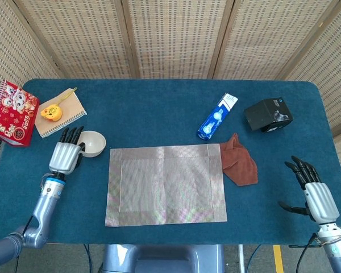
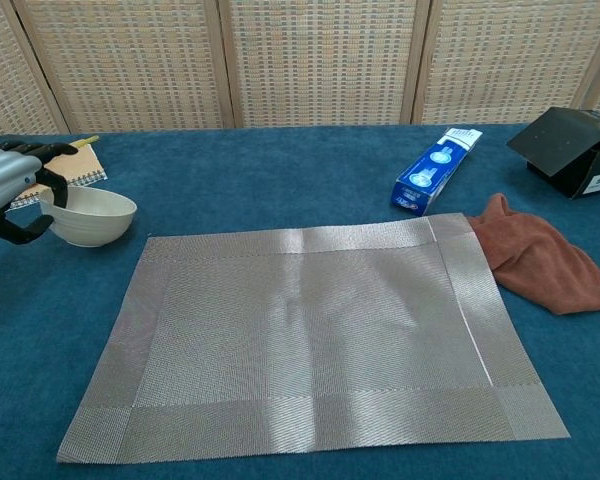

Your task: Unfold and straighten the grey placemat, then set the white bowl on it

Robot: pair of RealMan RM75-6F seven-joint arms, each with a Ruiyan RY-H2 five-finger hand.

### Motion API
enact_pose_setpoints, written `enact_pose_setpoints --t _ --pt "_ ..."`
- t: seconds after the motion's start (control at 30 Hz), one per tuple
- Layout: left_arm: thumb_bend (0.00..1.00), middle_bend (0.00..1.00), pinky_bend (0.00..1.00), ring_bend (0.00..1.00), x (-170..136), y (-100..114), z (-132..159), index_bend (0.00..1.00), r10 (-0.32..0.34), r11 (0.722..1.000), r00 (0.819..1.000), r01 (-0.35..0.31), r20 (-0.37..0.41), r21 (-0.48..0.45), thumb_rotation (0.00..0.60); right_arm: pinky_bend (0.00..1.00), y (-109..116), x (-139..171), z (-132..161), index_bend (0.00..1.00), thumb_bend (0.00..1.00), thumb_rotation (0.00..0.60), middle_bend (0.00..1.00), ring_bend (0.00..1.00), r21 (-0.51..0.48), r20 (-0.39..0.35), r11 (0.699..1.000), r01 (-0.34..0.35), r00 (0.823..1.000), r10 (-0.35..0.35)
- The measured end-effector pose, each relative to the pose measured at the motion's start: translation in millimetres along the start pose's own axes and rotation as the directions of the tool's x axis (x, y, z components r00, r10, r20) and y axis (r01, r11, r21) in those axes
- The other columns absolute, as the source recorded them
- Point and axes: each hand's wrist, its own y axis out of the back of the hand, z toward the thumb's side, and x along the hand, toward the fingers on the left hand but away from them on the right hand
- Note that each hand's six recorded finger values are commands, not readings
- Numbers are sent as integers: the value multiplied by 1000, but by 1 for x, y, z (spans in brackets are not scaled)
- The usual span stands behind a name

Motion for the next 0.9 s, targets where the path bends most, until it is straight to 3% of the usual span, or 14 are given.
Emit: enact_pose_setpoints --t 0.47,0.9 --pt "682 0 0 0 -16 53 56 673 146 989 978 -140 150 -50 600 0 5 2 3 141 94 600 0 0 -20 -12 1000 10 1000 -11" --pt "666 0 0 0 -10 72 121 677 197 978 953 -173 229 -120 600 0 11 2 3 141 94 600 0 0 -40 -15 999 21 1000 -22"
